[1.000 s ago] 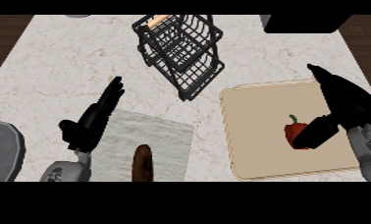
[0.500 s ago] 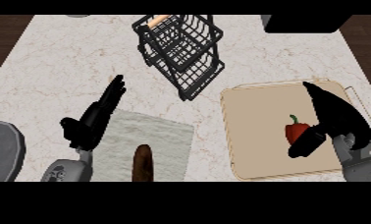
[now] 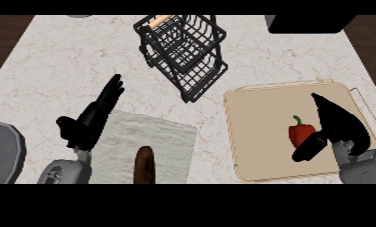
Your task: Pick the bell pepper from the tray and place it in the tiered basket
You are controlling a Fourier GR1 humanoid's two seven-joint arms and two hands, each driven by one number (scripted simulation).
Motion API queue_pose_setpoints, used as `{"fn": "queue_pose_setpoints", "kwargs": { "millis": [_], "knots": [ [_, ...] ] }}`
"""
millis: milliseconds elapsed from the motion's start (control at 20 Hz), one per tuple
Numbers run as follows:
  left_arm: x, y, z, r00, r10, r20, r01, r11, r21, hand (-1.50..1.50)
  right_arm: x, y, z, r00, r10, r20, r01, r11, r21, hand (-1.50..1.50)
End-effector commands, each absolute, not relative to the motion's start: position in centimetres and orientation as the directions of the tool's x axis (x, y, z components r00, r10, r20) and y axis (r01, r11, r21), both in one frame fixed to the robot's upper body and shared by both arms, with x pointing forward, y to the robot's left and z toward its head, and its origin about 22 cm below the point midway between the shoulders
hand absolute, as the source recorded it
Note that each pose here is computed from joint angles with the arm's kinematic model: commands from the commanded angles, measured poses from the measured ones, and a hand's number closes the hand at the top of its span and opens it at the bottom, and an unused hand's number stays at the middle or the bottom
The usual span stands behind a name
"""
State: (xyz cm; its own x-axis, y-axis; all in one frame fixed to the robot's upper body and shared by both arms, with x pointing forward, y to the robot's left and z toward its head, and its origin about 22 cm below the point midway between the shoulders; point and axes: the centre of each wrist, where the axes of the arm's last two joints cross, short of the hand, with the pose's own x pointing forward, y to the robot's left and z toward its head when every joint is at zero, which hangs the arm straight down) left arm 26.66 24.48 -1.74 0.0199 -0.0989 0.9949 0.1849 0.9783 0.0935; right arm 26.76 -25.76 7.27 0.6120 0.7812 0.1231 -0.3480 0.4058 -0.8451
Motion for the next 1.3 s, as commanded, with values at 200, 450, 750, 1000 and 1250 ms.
{"fn": "queue_pose_setpoints", "kwargs": {
  "millis": [200, 450, 750, 1000, 1250],
  "knots": [
    [25.7, 23.8, -3.3, 0.026, -0.091, 0.995, 0.197, 0.977, 0.084, 0.00, 26.6, -25.8, 5.2, 0.694, 0.717, 0.064, -0.371, 0.433, -0.821, -1.50],
    [26.4, 23.1, -3.4, 0.017, -0.107, 0.994, 0.191, 0.976, 0.102, 0.00, 26.2, -24.9, 4.6, 0.691, 0.719, 0.075, -0.366, 0.438, -0.821, -1.50],
    [26.8, 24.4, -0.9, 0.029, -0.110, 0.994, 0.220, 0.970, 0.101, 0.00, 27.7, -27.3, 2.2, 0.670, 0.729, 0.138, -0.332, 0.461, -0.823, 1.50],
    [26.1, 22.5, -1.9, 0.015, -0.116, 0.993, 0.185, 0.976, 0.111, 0.00, 27.3, -25.2, 2.1, 0.586, 0.772, 0.246, -0.226, 0.448, -0.865, 1.50],
    [26.7, 23.0, 0.1, 0.017, -0.112, 0.994, 0.205, 0.973, 0.106, 0.00, 25.7, -25.8, 1.1, 0.579, 0.776, 0.250, -0.215, 0.442, -0.871, 1.50]
  ]
}}
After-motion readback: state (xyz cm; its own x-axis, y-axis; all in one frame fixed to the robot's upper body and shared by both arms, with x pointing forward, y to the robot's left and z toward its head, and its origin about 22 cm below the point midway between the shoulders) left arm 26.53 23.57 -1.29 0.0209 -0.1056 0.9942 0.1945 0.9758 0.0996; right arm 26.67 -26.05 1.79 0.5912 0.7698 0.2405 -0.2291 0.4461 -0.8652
